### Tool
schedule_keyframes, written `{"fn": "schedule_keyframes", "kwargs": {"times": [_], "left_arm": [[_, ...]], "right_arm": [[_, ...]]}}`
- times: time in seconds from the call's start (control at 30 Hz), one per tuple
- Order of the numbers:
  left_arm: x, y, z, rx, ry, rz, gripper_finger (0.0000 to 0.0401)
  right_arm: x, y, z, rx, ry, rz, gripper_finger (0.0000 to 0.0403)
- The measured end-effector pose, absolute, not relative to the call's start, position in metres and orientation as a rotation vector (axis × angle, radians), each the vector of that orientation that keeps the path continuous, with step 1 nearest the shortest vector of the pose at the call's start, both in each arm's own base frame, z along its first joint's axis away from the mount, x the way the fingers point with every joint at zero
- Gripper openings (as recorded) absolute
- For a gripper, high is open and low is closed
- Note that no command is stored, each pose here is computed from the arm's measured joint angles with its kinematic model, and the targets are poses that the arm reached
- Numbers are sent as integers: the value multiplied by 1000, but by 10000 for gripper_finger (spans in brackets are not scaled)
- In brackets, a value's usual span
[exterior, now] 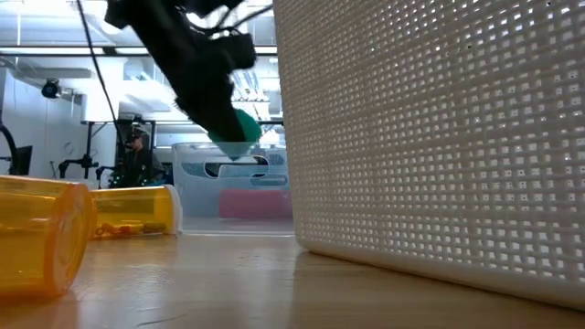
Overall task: Pick & Place Medicine items
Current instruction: Put the light green bandage into the transparent bin
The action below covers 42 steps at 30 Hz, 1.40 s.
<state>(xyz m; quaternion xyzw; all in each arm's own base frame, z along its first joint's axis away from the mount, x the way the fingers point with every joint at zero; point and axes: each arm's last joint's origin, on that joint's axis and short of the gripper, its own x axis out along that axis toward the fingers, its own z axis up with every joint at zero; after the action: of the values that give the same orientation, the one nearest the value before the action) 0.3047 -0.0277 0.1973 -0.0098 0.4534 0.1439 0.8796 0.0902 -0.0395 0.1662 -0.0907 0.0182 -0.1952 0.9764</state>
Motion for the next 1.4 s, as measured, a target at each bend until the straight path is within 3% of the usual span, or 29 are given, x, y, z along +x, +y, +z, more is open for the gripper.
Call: {"fn": "schedule_keyframes", "kwargs": {"times": [0.33, 0.87, 1.4], "left_arm": [[334, -29, 174, 58, 1127, 284, 196], [329, -28, 161, 32, 1207, 248, 197], [330, -25, 161, 29, 1204, 254, 267]], "right_arm": [[90, -39, 166, -181, 38, -393, 240], [90, -39, 166, -183, 38, -393, 240], [90, -39, 166, -181, 38, -393, 240]]}}
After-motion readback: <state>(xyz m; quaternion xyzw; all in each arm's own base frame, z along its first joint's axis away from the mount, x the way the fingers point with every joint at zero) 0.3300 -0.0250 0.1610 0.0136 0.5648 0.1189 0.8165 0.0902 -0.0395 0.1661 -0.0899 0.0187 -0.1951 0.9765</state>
